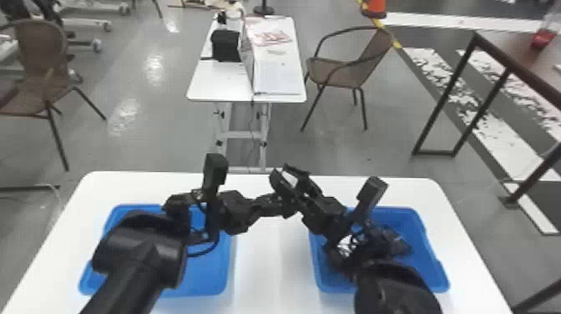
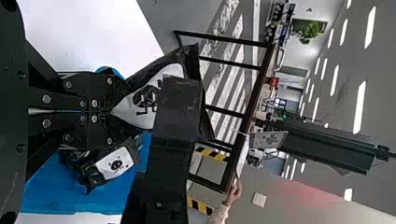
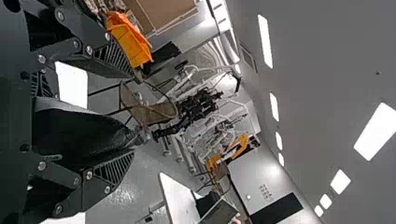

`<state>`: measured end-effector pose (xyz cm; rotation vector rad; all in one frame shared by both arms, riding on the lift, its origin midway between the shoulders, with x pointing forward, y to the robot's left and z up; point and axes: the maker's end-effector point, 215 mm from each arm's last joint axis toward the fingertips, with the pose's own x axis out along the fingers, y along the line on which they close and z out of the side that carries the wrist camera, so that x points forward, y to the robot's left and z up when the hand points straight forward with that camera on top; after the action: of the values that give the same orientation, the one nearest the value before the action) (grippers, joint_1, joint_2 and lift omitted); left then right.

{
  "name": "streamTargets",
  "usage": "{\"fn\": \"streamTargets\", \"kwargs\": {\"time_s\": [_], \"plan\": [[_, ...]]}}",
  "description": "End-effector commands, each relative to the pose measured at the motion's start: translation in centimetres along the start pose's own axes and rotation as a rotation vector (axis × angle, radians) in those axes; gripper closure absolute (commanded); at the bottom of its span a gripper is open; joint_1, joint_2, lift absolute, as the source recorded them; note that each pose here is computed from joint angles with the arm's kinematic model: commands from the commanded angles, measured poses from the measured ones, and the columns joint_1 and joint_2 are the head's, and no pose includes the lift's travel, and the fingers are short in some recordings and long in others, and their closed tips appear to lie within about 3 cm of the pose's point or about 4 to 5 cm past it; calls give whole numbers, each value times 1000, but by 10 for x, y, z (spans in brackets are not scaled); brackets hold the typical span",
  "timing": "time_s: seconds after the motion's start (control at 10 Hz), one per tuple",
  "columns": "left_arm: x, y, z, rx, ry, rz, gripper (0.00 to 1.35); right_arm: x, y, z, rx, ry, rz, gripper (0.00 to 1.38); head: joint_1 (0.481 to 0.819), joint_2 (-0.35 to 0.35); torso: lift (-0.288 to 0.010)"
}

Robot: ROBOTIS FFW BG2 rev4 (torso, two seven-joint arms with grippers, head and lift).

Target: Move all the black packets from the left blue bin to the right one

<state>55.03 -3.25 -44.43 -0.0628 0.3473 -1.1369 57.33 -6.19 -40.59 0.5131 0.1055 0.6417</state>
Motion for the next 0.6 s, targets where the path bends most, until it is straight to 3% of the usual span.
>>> {"fn": "streamTargets", "kwargs": {"time_s": [0.0, 0.3, 0.4, 0.5], "plan": [[2, -3, 2, -3, -9, -6, 1200, -3, -7, 3, -25, -7, -51, 1273, 695, -91, 0], [2, -3, 9, -11, -40, -3, 1184, -7, -9, -2, -4, -27, -64, 1273, 695, -104, 0], [2, -2, 12, -19, -53, 1, 1012, -10, -12, -1, 22, -45, -73, 1273, 695, -104, 0], [0, 0, 13, -21, -59, 8, 591, -13, -18, 2, 48, -72, -88, 1273, 695, -104, 0]]}}
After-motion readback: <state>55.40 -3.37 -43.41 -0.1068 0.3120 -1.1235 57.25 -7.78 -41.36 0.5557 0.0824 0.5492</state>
